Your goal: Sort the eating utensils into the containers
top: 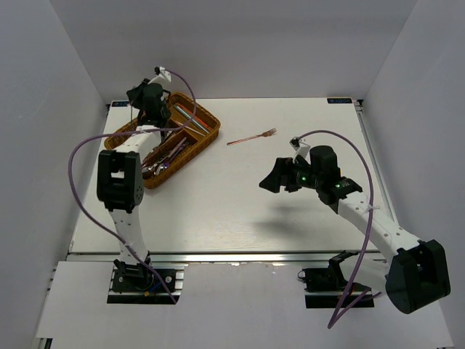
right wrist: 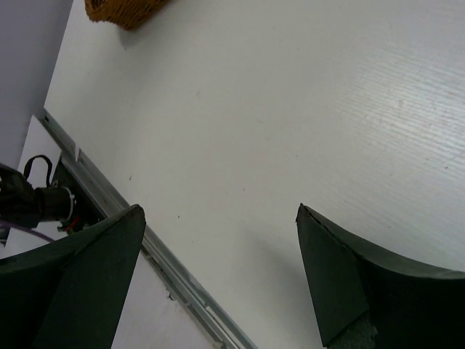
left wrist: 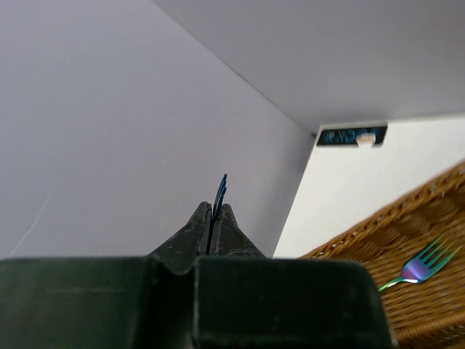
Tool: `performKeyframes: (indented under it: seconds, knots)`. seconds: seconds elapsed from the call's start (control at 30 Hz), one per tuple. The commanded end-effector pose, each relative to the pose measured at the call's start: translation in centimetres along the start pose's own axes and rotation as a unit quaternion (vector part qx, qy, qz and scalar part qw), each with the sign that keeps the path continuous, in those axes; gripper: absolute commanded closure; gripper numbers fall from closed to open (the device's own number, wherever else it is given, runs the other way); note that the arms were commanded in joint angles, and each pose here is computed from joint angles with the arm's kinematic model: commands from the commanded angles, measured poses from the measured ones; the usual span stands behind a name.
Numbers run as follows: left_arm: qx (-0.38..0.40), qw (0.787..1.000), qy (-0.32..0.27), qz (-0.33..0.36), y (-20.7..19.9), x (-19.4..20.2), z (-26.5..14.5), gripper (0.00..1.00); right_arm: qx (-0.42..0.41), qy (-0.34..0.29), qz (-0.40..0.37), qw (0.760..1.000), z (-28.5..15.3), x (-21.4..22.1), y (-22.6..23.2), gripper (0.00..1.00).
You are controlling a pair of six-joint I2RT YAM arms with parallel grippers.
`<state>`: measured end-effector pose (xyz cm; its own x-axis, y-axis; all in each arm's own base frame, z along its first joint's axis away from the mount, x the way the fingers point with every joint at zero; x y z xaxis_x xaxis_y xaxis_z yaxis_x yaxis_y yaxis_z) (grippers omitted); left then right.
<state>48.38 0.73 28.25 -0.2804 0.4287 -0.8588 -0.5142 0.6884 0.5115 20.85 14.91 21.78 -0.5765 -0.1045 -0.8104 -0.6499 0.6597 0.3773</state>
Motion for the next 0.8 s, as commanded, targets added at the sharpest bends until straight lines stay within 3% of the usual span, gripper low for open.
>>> performKeyframes:
  seconds: [0.0,0.43,0.53,0.77]
  knots:
    - [-0.033,0.997,-0.017,0.064,0.5,-0.9,1.6,1.00,-0.055,-0.021,-0.027,0.998,-0.1,-0.4,0.8,0.11]
    - [0.000,0.995,-0.008,0.101,-1.7,5.3,4.4,1.00,-0.063,-0.031,-0.032,0.997,-0.2,-0.8,1.0,0.11]
    - [0.021,0.997,0.001,0.078,-1.5,4.1,4.4,1.00,-0.054,-0.026,-0.027,0.998,0.2,-0.6,0.7,0.11]
    - [0.109,0.992,-0.042,0.043,2.9,-2.2,2.2,1.00,-0.053,-0.020,-0.022,0.998,1.2,-0.7,0.2,0.11]
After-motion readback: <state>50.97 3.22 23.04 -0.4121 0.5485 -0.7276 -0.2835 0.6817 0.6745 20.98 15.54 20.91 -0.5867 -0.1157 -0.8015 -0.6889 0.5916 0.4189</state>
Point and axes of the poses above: each gripper's point midway between its finger pads, its own z axis out along the fingers, its own y axis along the line the jaws close on, x = y × z, the point moved 10 cm from there along -z, back along the fingers, and after that the axes turned 14 degrees about -z, right-handed, at the moved point
